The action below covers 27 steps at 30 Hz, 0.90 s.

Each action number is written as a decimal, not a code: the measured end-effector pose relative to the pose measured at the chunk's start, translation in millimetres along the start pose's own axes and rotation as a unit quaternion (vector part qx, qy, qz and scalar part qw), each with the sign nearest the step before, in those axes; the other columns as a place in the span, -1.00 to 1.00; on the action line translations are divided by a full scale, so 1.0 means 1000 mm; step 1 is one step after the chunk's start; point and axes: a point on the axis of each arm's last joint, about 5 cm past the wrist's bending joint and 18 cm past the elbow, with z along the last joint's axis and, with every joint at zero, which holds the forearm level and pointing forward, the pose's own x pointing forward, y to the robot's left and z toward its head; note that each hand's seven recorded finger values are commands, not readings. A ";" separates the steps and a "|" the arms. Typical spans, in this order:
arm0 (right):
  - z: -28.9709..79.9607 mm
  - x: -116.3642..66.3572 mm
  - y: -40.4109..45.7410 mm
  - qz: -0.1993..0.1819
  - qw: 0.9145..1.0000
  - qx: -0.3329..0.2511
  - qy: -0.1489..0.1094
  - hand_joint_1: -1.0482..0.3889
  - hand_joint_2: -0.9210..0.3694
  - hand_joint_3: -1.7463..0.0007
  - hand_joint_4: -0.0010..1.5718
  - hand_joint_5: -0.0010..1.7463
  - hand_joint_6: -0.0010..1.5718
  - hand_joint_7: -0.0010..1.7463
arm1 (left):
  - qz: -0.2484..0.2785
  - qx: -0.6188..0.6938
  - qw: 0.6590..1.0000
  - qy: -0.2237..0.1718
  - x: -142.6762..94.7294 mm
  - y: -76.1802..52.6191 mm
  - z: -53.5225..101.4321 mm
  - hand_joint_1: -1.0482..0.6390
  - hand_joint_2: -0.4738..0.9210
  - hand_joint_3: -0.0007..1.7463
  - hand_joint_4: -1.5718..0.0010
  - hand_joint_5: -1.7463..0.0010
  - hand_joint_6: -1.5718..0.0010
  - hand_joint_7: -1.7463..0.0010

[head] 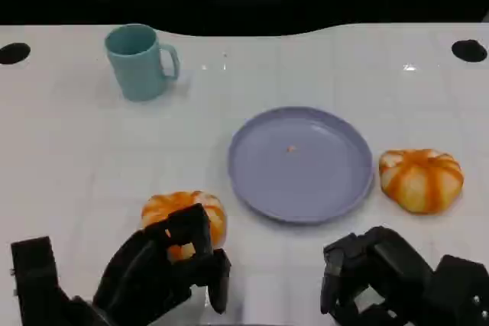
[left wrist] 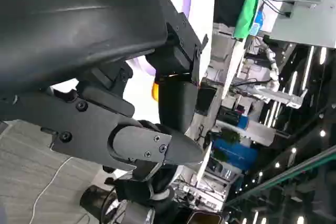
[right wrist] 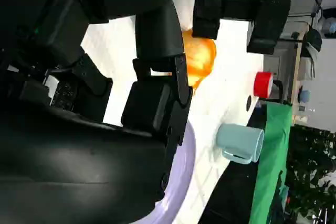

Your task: Grasp the bread from the table and place it into the plate.

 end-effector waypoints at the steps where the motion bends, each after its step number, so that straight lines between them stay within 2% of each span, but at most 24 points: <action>1: 0.000 0.000 0.0000 -0.001 1.000 -0.001 0.002 -1.00 0.28 -0.60 0.95 0.51 1.00 0.24 | 0.000 0.000 1.000 0.000 0.000 0.000 0.000 -0.54 1.00 -0.78 -0.11 -1.00 0.18 -1.00; 6: 0.002 -0.001 0.0006 -0.003 1.000 -0.001 0.012 -1.00 0.31 -0.61 0.93 0.52 1.00 0.26 | -0.003 0.004 1.000 -0.004 0.001 -0.001 0.002 -0.52 1.00 -0.78 -0.10 -1.00 0.18 -1.00; 17: 0.002 -0.003 0.0020 -0.003 1.000 -0.001 0.011 -1.00 0.29 -0.62 0.94 0.52 1.00 0.24 | -0.005 0.005 1.000 -0.005 0.000 -0.001 0.004 -0.51 1.00 -0.79 -0.10 -1.00 0.18 -1.00; 22: 0.001 -0.002 0.0019 -0.002 1.000 -0.001 0.011 -1.00 0.25 -0.58 0.96 0.50 1.00 0.23 | 0.002 0.009 1.000 -0.004 0.000 -0.001 0.005 -0.56 1.00 -0.69 -0.05 -1.00 0.26 -0.99; 24: 0.001 -0.002 0.0017 -0.001 1.000 -0.001 0.011 -1.00 0.25 -0.57 0.96 0.50 1.00 0.23 | 0.016 0.032 0.999 -0.002 0.000 -0.001 0.007 -0.57 1.00 -0.63 0.04 -1.00 0.32 -0.94; 27: 0.001 -0.002 0.0017 -0.001 1.000 0.000 0.013 -1.00 0.26 -0.57 0.97 0.50 1.00 0.24 | 0.026 0.085 0.996 -0.009 0.001 -0.002 0.015 -0.58 1.00 -0.63 0.23 -1.00 0.32 -0.66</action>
